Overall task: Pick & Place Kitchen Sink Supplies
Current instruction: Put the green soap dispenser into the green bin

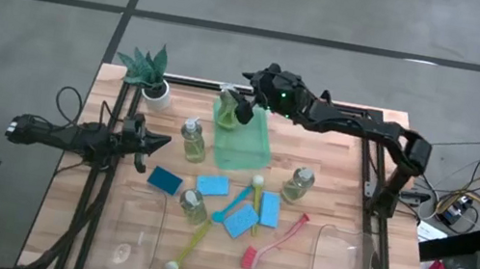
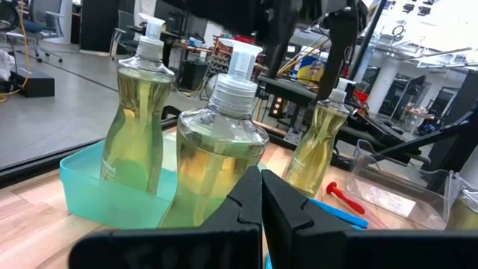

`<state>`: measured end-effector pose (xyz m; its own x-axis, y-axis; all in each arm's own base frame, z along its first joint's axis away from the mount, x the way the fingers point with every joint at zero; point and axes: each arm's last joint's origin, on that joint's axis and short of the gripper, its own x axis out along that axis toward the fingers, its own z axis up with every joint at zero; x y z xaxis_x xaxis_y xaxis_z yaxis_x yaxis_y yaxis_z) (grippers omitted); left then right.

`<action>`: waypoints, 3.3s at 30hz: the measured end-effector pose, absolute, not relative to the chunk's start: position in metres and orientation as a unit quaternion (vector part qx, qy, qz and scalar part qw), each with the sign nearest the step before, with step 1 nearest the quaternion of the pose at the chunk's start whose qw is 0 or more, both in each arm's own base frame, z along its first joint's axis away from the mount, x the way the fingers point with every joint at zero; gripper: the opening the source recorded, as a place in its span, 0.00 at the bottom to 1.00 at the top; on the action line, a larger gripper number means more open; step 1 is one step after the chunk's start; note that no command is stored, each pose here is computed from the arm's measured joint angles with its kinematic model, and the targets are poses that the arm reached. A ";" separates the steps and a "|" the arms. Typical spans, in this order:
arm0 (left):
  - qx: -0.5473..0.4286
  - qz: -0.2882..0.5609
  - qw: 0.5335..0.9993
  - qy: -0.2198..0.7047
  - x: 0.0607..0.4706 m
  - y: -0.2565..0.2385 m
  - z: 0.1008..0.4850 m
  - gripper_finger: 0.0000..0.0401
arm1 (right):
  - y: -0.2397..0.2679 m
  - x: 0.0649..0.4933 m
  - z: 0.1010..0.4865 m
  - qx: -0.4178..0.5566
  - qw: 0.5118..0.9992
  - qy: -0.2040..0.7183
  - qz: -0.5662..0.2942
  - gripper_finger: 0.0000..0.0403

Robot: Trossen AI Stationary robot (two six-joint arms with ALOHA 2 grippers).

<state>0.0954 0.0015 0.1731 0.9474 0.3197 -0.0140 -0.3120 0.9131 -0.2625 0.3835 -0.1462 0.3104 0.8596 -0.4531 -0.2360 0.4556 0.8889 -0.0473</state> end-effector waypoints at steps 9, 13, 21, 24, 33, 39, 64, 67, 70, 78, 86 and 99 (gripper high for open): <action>-0.132 0.162 0.978 -0.015 0.095 0.002 0.173 0.00 | -0.112 0.330 0.362 0.048 0.971 0.160 -0.169 0.81; -0.132 0.162 0.978 -0.015 0.095 0.002 0.173 0.00 | -0.089 0.295 0.389 0.047 0.973 0.172 -0.147 0.80; -0.132 0.162 0.978 -0.015 0.095 0.001 0.173 0.00 | -0.043 0.211 0.431 0.053 0.979 0.166 -0.105 0.77; -0.132 0.162 0.978 -0.015 0.095 0.001 0.173 0.00 | -0.028 0.181 0.434 0.072 0.978 0.177 -0.087 0.76; -0.132 0.161 0.978 -0.015 0.095 0.001 0.173 0.00 | 0.001 0.117 0.400 0.148 0.964 0.220 -0.028 0.76; -0.132 0.162 0.978 -0.015 0.095 0.002 0.173 0.00 | 0.009 0.086 0.361 0.201 0.950 0.238 -0.002 0.76; -0.132 0.162 0.978 -0.015 0.095 0.002 0.173 0.00 | 0.014 0.117 0.232 0.236 0.937 0.255 -0.034 0.70; -0.132 0.162 0.978 -0.015 0.095 0.002 0.173 0.00 | 0.013 0.119 0.225 0.227 0.934 0.269 -0.060 0.70; -0.132 0.162 0.978 -0.015 0.095 0.002 0.173 0.00 | 0.012 0.123 0.224 0.207 0.940 0.262 -0.068 0.71; -0.132 0.162 0.978 -0.015 0.095 0.001 0.173 0.00 | 0.014 0.135 0.222 0.185 0.952 0.240 -0.055 0.75; -0.132 0.162 0.978 -0.015 0.095 0.002 0.173 0.00 | 0.015 0.150 0.214 0.148 0.958 0.237 -0.059 0.78; -0.132 0.162 0.978 -0.015 0.095 0.002 0.173 0.00 | 0.017 0.174 0.205 0.140 0.965 0.210 -0.070 0.66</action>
